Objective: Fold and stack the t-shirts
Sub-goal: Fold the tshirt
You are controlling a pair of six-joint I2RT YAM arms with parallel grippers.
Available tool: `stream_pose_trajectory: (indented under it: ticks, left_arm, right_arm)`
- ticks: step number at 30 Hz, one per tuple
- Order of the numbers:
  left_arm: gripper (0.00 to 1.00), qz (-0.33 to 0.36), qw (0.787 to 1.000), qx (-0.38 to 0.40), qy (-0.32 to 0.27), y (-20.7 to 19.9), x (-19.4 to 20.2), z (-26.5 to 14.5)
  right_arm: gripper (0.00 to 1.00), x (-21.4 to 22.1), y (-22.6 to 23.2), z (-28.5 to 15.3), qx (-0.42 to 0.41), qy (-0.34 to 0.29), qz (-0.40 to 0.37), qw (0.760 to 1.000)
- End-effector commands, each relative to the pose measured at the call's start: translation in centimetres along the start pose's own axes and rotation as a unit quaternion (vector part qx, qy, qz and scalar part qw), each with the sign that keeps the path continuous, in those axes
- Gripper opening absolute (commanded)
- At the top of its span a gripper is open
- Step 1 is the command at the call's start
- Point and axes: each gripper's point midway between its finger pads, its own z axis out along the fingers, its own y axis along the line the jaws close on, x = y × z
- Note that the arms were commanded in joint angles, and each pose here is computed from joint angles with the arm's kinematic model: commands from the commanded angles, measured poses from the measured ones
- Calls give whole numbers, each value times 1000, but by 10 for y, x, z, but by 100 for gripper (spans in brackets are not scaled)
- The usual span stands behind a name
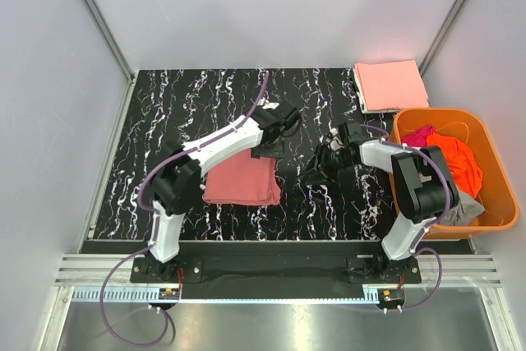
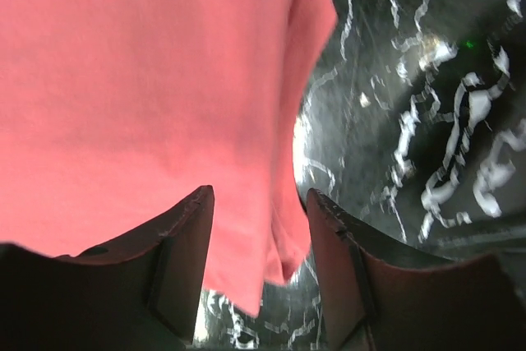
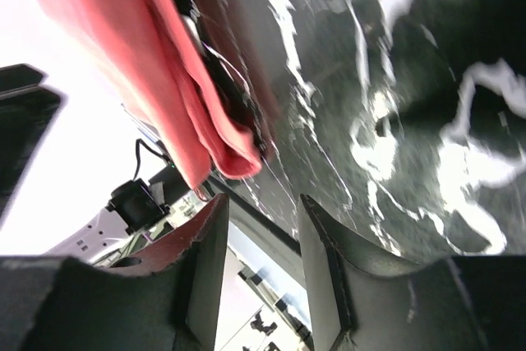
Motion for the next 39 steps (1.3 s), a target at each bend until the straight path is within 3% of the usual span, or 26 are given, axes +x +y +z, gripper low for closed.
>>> stream_pose_trajectory:
  ticks: [1, 13, 17, 18, 21, 24, 29, 39]
  left_arm:
    - [54, 12, 997, -69, -26, 9, -7, 4]
    - [46, 29, 994, -109, 0, 5, 9, 34]
    - [24, 36, 993, -114, -2, 6, 7, 35]
    - [12, 35, 993, -112, -7, 7, 5, 30]
    - [0, 35, 993, -112, -19, 12, 0, 20]
    - [0, 32, 994, -102, -23, 14, -2, 8]
    - [0, 30, 995, -92, -29, 17, -4, -5]
    - [0, 26, 995, -85, -34, 27, -11, -16]
  right_arm:
    - [46, -15, 18, -1, -24, -2, -28, 999]
    - [41, -31, 20, 12, -35, 0, -16, 999]
    - [30, -36, 24, 18, -51, 4, -15, 999]
    - [26, -39, 27, 19, -59, 4, -18, 998]
    - [12, -45, 38, 25, -73, 7, -20, 997]
    - [6, -48, 51, 35, -82, 6, -23, 996]
    - [4, -38, 70, 66, -96, 35, -31, 994]
    - [0, -43, 82, 92, -97, 22, -51, 994]
